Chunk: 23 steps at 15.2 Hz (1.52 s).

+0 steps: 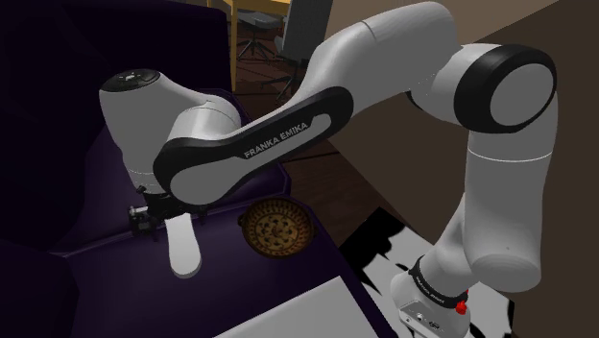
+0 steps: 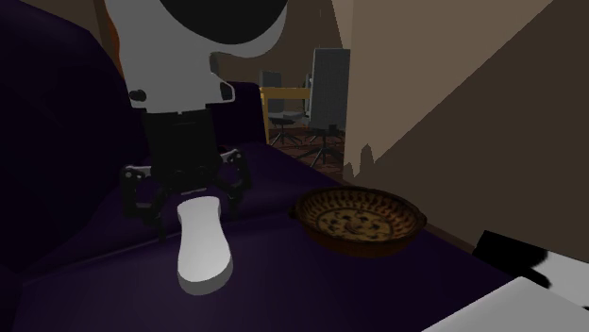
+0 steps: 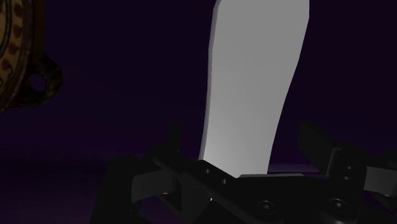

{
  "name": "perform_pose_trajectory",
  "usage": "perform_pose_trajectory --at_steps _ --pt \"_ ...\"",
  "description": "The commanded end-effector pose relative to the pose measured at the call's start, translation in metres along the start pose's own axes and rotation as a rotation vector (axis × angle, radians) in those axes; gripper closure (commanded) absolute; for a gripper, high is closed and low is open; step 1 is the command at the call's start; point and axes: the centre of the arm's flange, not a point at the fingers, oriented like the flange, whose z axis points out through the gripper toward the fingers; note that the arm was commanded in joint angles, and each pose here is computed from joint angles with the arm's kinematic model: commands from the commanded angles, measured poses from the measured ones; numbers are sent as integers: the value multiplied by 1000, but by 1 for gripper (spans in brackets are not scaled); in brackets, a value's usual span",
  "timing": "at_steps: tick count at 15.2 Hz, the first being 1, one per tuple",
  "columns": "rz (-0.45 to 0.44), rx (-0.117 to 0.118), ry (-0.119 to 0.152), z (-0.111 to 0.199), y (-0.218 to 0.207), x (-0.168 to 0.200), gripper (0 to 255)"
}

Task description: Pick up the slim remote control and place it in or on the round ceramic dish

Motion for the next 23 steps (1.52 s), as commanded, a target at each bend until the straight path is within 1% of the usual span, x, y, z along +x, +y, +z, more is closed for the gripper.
perform_pose_trajectory --at_steps 1,4,5,14,23 --pt "0 0 0 0 0 0 0" --pt "0 0 0 0 0 0 0" --pt "0 0 0 0 0 0 255" --pt "0 0 0 0 0 0 255" --pt "0 0 0 -47 3 0 255"
